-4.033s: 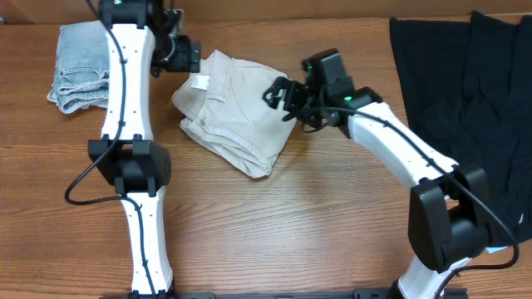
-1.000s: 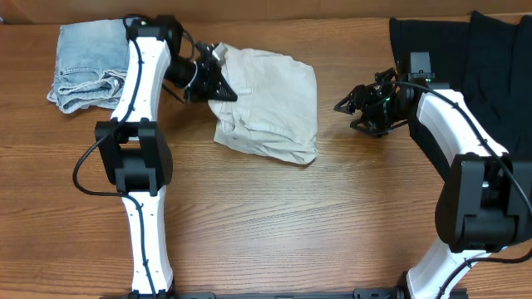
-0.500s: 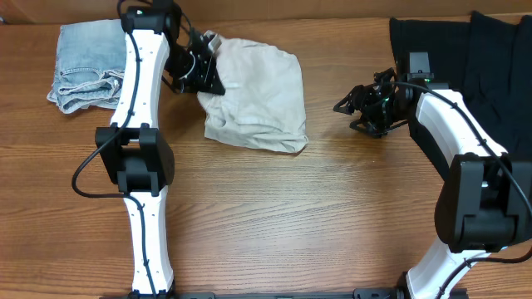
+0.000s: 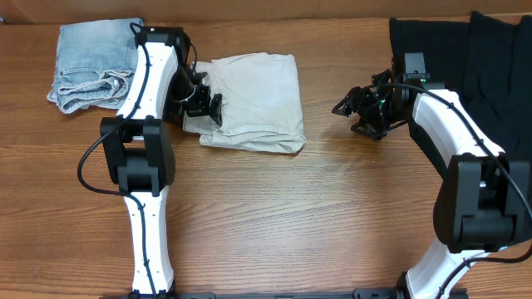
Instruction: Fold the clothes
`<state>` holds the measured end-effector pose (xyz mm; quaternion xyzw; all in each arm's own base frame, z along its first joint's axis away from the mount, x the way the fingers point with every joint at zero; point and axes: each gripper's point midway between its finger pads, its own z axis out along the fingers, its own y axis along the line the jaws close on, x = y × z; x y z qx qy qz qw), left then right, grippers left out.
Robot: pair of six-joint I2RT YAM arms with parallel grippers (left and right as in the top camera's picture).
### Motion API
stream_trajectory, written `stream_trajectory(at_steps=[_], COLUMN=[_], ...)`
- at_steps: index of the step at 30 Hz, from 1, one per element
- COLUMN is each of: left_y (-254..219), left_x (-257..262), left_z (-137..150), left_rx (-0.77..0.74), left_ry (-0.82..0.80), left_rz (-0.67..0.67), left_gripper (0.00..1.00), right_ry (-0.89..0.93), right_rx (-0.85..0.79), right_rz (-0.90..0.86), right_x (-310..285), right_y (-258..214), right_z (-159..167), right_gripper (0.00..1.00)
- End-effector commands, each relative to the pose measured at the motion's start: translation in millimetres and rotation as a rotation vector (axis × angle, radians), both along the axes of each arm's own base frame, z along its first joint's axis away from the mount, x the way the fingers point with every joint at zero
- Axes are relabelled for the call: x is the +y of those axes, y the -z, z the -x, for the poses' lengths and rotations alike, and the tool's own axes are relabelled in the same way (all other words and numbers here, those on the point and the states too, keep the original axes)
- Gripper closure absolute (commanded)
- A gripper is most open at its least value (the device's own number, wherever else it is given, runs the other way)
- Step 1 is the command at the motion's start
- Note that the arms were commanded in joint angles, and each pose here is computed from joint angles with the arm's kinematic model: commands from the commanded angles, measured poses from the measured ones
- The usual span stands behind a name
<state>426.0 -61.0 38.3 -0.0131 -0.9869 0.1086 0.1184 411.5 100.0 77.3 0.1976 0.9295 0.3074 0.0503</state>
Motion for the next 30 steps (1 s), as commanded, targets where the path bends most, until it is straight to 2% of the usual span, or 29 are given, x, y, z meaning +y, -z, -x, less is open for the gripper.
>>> stream_trajectory(at_steps=[1, 5, 10, 13, 16, 21, 28, 30], left_y=[0, 3, 26, 46, 58, 76, 87, 89], left_x=[8, -5, -49, -52, -50, -50, -54, -54], left_z=[3, -1, 4, 11, 15, 15, 11, 10], left_rx=[0.016, -0.009, -0.036, -0.033, -0.027, -0.034, -0.063, -0.073], left_ry=[-0.06, -0.049, 0.053, 0.032, 0.005, -0.082, -0.092, -0.093], left_rz=[-0.1, -0.101, -0.1, -0.199, -0.234, -0.248, -0.241, -0.238], left_gripper=[0.04, 0.09, 0.09, 0.1, 0.2, 0.56, 0.77, 0.88], right_ry=[-0.008, -0.008, -0.008, -0.004, 0.003, 0.01, 0.01, 0.01], right_rx=[-0.061, -0.062, -0.061, -0.057, -0.046, -0.035, -0.035, -0.033], right_rz=[0.01, 0.011, 0.011, 0.021, 0.046, 0.072, 0.072, 0.072], right_x=[1, 1, 1, -1, -5, -9, -9, -9], right_y=[-19, -19, -19, -18, -15, -12, -12, -12], right_z=[-6, -6, -6, -6, -4, -3, -3, -2], right_gripper=[0.25, 0.25, 0.25, 0.25, 0.25, 0.25, 0.25, 0.25])
